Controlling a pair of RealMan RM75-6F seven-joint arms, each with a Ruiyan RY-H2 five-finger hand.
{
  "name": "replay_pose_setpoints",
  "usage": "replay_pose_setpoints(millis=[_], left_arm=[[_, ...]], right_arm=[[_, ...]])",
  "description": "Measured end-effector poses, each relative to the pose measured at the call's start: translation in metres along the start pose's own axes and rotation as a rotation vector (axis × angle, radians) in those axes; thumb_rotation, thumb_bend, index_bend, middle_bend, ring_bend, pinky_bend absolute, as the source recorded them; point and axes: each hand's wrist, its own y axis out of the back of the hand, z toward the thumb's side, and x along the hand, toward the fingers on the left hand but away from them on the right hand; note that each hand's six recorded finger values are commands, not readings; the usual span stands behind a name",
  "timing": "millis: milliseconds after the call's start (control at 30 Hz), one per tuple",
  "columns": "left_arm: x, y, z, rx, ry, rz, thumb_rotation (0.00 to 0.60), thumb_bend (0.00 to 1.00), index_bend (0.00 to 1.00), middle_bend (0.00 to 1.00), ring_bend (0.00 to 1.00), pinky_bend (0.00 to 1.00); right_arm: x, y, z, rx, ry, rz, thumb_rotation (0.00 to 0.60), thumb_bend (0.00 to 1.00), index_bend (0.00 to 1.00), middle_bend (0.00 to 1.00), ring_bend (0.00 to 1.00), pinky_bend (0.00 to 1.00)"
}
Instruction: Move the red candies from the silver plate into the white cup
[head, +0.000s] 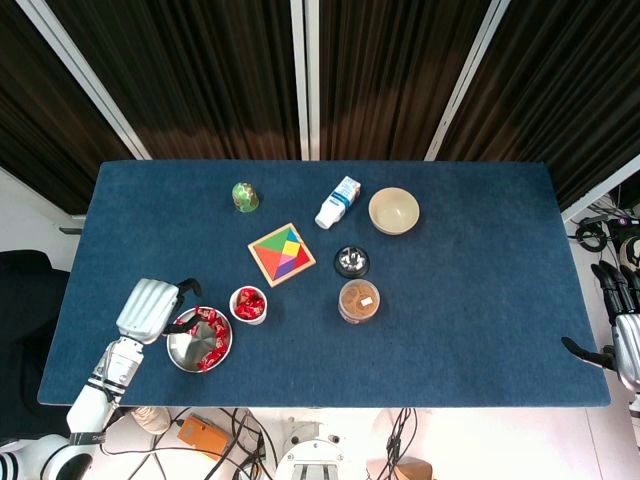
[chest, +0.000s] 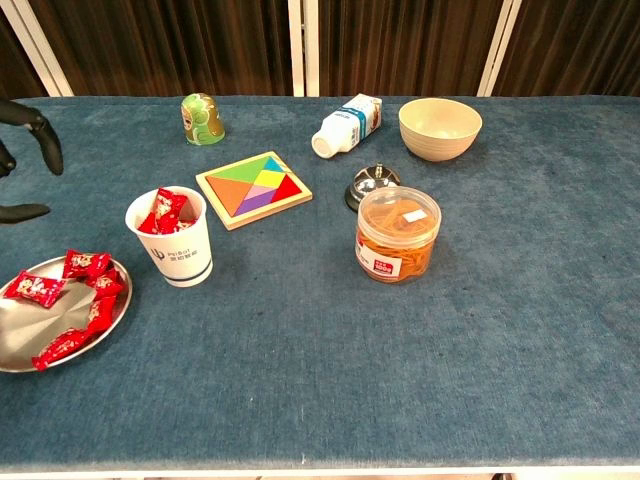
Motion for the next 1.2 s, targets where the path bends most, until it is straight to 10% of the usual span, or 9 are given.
replay_pose_setpoints(millis=[433, 1200], left_arm=[[-0.009, -0.062, -0.026, 0.162, 0.031, -0.154, 0.6, 0.22, 0.45, 0.95, 0.92, 0.83], [-0.006, -0.078, -0.038, 0.188, 0.058, -0.206, 0.6, 0.36, 0.57, 0.95, 0.92, 0.83]], right_arm=[[0.003, 0.006, 0.005, 0.007, 0.001, -0.009, 0.6, 0.16, 0.0, 0.12, 0.0, 0.1], [0.002, 0.003, 0.007, 0.013, 0.0, 0.002, 0.6, 0.16, 0.0, 0.12, 0.0, 0.1]])
